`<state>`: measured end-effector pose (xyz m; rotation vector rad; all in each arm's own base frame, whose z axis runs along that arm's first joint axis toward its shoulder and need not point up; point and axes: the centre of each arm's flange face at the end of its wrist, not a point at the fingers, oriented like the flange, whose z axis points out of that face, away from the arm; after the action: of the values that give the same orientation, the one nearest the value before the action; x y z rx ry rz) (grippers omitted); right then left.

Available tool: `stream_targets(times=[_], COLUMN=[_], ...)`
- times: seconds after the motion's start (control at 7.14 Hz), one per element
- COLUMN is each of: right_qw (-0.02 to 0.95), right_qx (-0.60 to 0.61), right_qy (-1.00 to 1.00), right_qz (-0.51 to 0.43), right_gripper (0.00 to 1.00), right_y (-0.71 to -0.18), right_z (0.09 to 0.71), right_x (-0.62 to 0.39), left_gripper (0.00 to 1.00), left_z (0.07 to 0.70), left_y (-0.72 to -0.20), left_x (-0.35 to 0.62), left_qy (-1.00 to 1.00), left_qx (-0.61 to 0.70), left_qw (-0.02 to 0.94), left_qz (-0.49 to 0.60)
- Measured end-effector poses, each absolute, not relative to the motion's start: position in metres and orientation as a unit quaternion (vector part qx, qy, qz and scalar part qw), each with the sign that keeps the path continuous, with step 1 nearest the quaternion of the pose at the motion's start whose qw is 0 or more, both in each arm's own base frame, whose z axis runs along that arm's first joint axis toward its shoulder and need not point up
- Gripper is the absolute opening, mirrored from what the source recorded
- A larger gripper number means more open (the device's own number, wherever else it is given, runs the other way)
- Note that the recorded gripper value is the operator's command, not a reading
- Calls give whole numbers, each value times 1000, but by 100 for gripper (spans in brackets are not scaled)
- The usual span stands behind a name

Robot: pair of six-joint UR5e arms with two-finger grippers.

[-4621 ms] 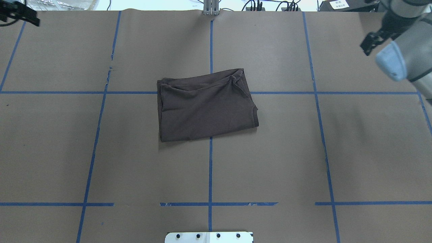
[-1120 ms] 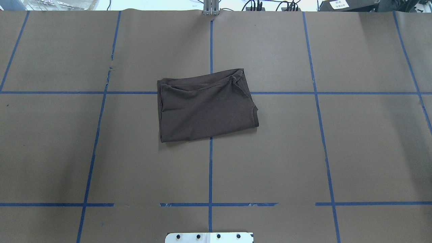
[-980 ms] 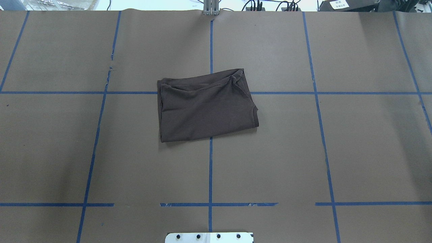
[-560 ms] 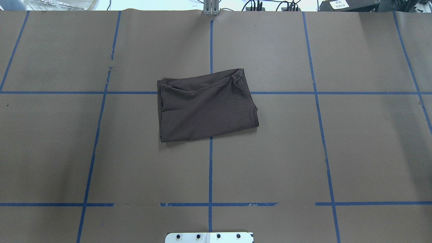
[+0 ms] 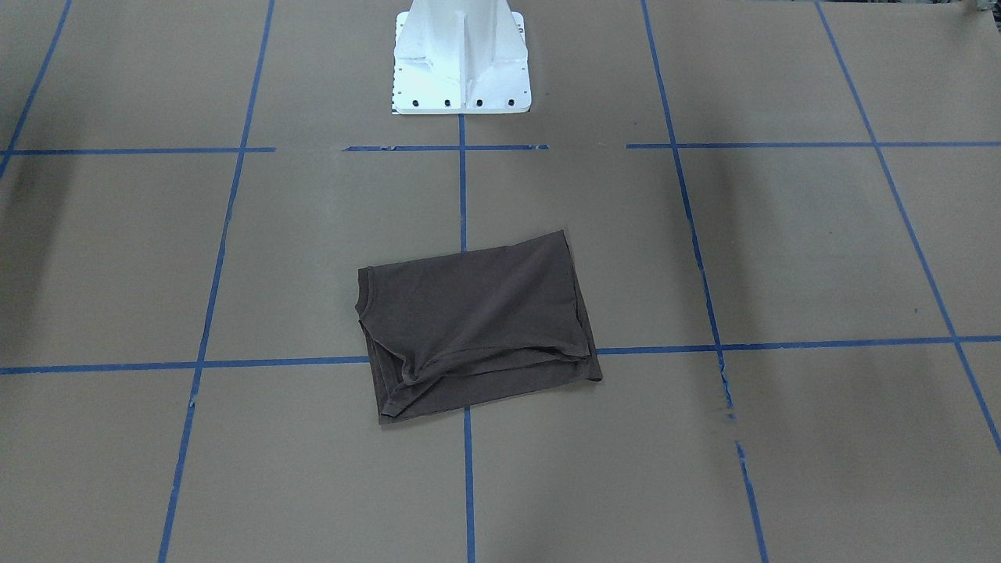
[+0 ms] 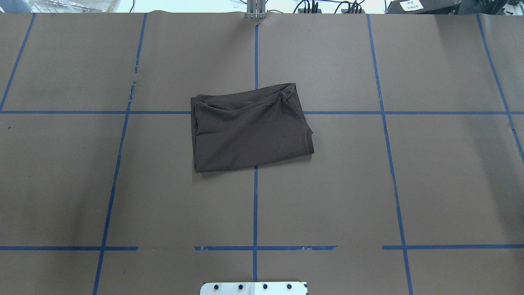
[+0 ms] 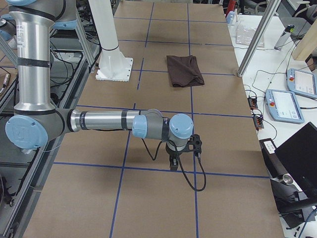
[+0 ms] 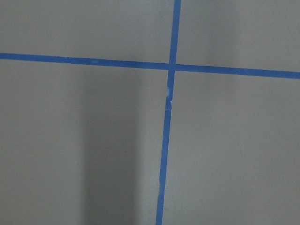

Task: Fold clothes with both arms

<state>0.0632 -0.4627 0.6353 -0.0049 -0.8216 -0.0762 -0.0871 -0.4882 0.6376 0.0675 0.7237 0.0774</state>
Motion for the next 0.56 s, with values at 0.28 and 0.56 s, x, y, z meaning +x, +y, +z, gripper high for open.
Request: stream_targets(times=[0.28, 0.56], right_qw=[917, 918], right_qx=[1, -2], right_qy=[-398, -396], right_qz=[-39, -24], right_gripper=[100, 100], right_y=[-465, -470], right_z=[632, 627], right_x=[63, 63], left_gripper=[100, 100], left_z=[638, 638], left_y=[-488, -488], left_x=[-87, -87], left_qy=[354, 354], left_qx=[36, 36], left_qw=[934, 934], left_qz=[39, 39])
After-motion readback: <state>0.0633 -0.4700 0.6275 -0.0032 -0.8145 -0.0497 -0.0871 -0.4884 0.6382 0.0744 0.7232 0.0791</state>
